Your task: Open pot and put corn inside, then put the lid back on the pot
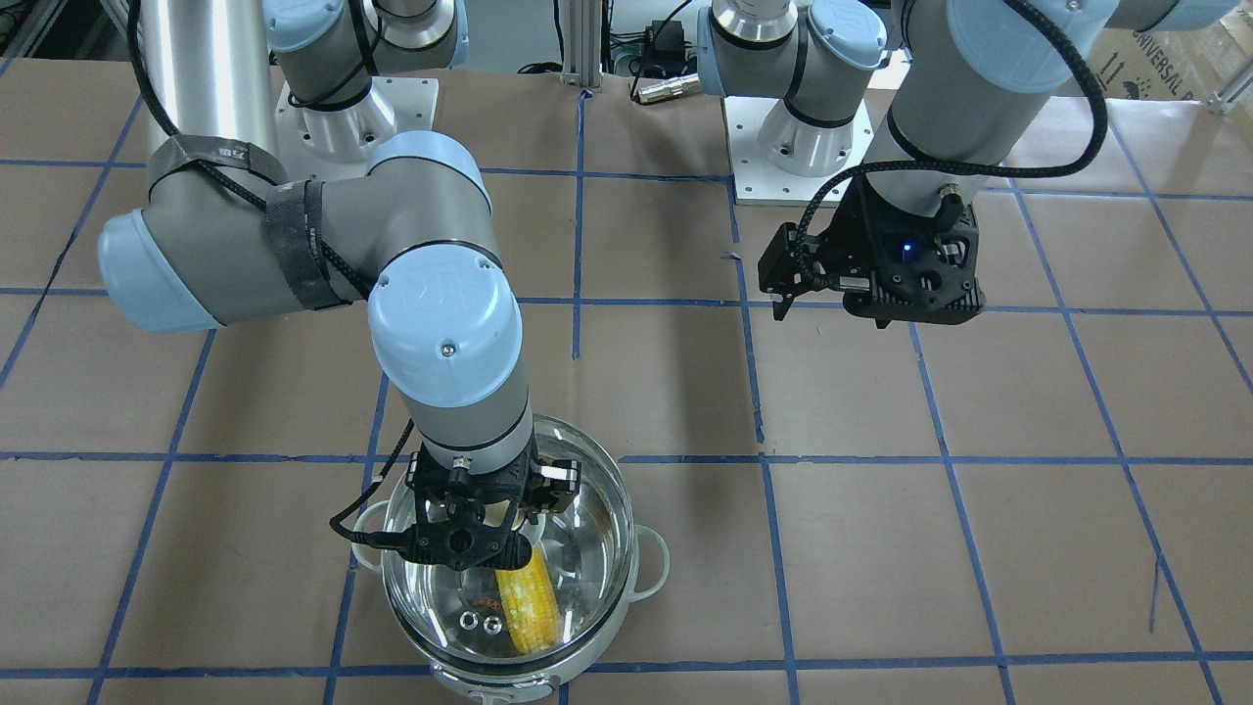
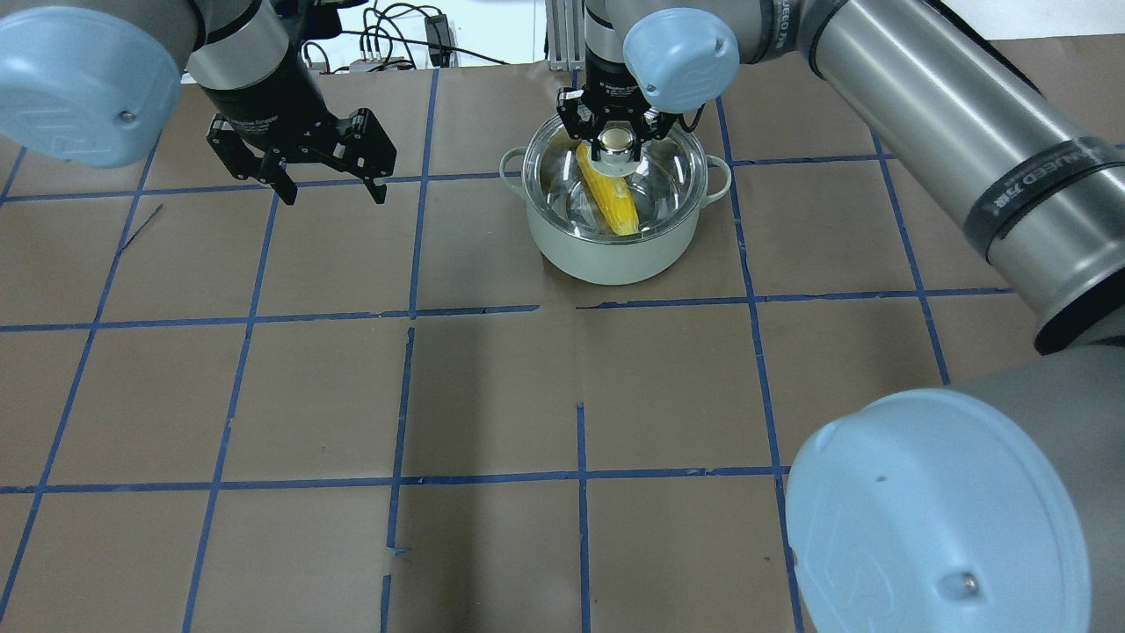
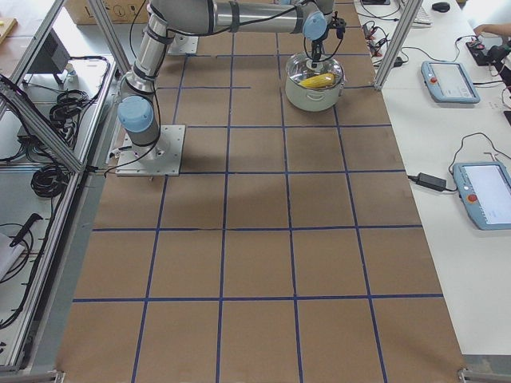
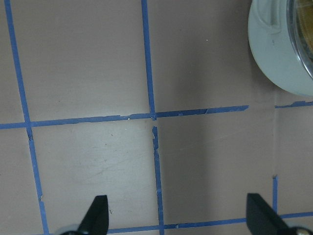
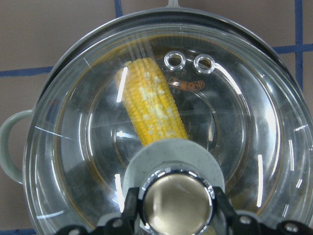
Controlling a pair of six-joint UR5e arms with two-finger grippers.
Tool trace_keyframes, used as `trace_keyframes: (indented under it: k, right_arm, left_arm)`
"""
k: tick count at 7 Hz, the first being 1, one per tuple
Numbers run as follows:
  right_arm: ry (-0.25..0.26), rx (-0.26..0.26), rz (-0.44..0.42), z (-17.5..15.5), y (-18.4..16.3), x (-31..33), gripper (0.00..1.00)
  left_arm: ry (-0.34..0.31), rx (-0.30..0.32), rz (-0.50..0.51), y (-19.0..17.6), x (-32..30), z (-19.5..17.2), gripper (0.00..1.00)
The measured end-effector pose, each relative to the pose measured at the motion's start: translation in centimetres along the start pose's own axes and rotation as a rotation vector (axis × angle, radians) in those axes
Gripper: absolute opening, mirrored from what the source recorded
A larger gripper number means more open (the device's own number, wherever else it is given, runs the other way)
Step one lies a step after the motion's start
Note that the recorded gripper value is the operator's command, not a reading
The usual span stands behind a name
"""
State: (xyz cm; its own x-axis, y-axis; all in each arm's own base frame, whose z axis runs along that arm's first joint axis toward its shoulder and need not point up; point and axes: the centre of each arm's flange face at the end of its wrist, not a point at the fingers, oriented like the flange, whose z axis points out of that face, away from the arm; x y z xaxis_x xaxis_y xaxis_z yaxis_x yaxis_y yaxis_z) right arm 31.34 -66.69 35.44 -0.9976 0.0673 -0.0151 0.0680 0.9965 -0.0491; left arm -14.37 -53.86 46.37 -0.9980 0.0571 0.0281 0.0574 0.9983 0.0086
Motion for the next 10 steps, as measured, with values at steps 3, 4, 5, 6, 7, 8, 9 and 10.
trace_keyframes:
  k: [3, 4, 5, 6, 7, 8, 9, 10]
  right_arm:
    - [-0.004, 0.012, 0.008, -0.52, -0.17, -0.09, 0.13]
    - [-0.005, 0.012, 0.010, -0.53, -0.17, -0.14, 0.14]
    - [-0.005, 0.011, 0.011, -0.47, -0.16, -0.15, 0.18]
    - [-0.004, 0.009, 0.012, -0.32, -0.15, -0.14, 0.23]
    - [-0.002, 0.009, 0.013, -0.27, -0.15, -0.12, 0.23]
    - [0.000, 0.010, 0.014, -0.34, -0.18, -0.11, 0.22]
    - [0.000, 0.012, 0.015, -0.37, -0.21, -0.12, 0.21]
    - [0.000, 0.012, 0.015, -0.38, -0.23, -0.12, 0.22]
  left_arm:
    - [-0.004, 0.001, 0.000, 0.40, -0.04, 0.18, 1.00]
    - [-0.005, 0.007, 0.000, 0.37, -0.04, 0.12, 1.00]
    - [-0.006, 0.013, -0.001, 0.31, -0.04, 0.04, 1.00]
    - [-0.007, 0.021, -0.002, 0.26, -0.05, 0.00, 1.00]
    - [-0.008, 0.026, -0.002, 0.24, -0.06, -0.01, 1.00]
    - [-0.008, 0.028, -0.003, 0.23, -0.06, 0.00, 1.00]
    - [-0.008, 0.029, -0.004, 0.23, -0.06, -0.01, 1.00]
    - [-0.008, 0.030, -0.006, 0.23, -0.06, 0.01, 1.00]
